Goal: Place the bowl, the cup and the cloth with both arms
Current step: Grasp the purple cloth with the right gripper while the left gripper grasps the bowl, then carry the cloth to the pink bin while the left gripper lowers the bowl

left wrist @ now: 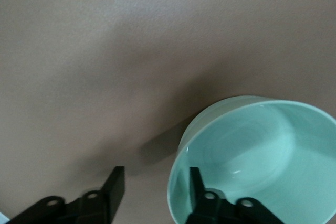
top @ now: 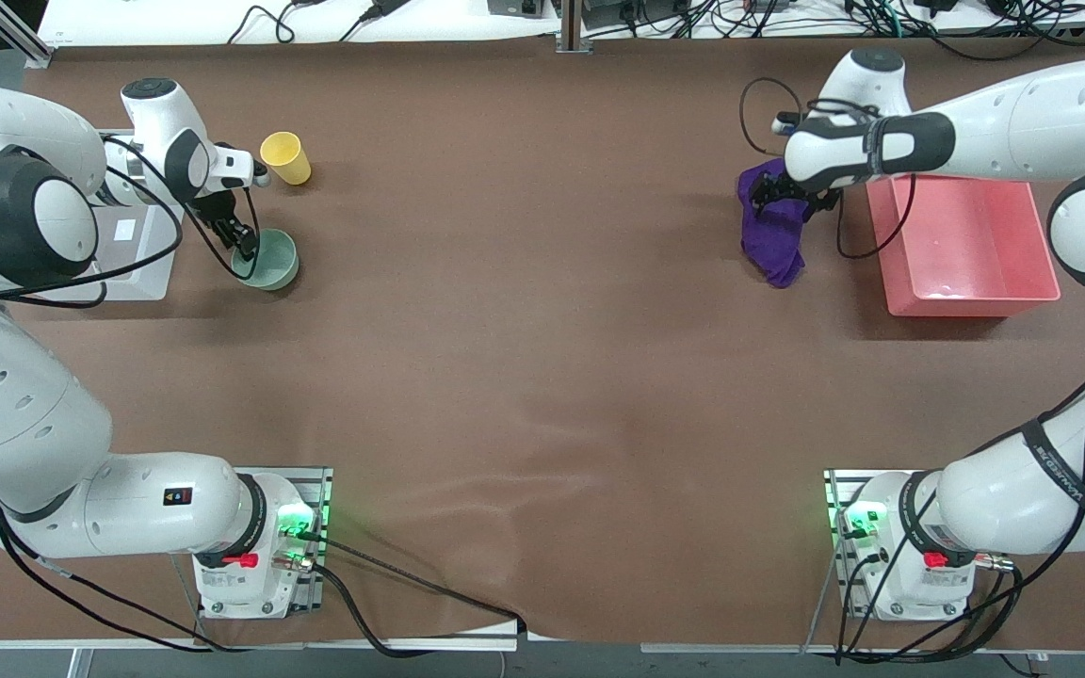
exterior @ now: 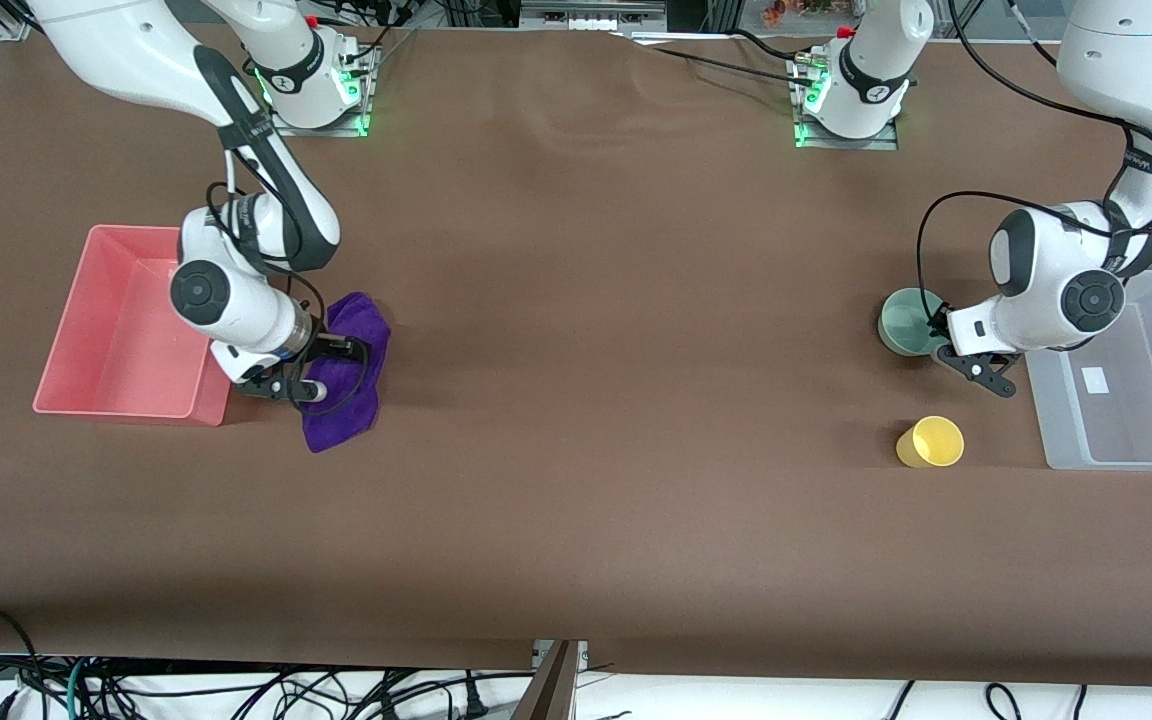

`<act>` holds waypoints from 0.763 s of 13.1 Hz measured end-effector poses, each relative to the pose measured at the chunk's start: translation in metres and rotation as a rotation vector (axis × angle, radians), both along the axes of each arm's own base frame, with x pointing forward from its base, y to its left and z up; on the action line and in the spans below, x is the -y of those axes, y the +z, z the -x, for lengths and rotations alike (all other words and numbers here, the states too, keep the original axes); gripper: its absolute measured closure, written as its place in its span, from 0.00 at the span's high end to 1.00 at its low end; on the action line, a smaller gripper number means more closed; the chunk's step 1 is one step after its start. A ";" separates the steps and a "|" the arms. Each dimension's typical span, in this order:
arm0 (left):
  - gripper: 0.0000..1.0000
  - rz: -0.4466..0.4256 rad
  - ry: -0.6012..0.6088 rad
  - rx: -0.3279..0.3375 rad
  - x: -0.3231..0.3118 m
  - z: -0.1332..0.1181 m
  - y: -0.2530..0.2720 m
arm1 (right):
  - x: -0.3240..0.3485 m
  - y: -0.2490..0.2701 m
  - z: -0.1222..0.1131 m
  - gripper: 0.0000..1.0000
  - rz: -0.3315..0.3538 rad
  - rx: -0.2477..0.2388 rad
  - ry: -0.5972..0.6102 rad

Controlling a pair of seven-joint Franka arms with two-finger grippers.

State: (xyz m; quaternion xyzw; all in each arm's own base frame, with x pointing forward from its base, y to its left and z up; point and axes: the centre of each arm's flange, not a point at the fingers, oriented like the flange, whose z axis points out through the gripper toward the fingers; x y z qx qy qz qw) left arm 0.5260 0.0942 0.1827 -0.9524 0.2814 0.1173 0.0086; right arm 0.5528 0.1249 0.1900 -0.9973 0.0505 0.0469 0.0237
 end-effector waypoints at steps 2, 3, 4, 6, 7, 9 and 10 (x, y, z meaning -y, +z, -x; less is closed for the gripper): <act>0.27 0.006 -0.012 -0.005 0.007 -0.001 -0.001 | 0.001 -0.015 0.009 0.80 -0.003 0.003 -0.002; 0.18 0.010 -0.020 -0.012 0.012 -0.001 -0.001 | 0.001 -0.015 0.009 0.67 -0.003 0.004 -0.003; 0.06 0.016 -0.027 -0.023 0.018 -0.002 0.003 | 0.001 -0.012 0.008 0.55 -0.003 0.010 -0.007; 0.04 0.018 -0.036 -0.044 0.023 -0.014 0.031 | -0.003 -0.008 0.006 0.31 -0.006 0.015 -0.004; 0.03 0.022 -0.055 -0.066 0.021 -0.024 0.056 | -0.006 -0.002 0.003 0.22 -0.005 0.005 0.000; 0.03 0.034 -0.092 -0.115 0.005 -0.046 0.122 | -0.006 0.030 -0.016 0.13 0.015 -0.051 0.014; 0.03 0.036 -0.085 -0.123 -0.011 -0.055 0.156 | -0.003 0.061 -0.030 0.13 0.035 -0.088 0.035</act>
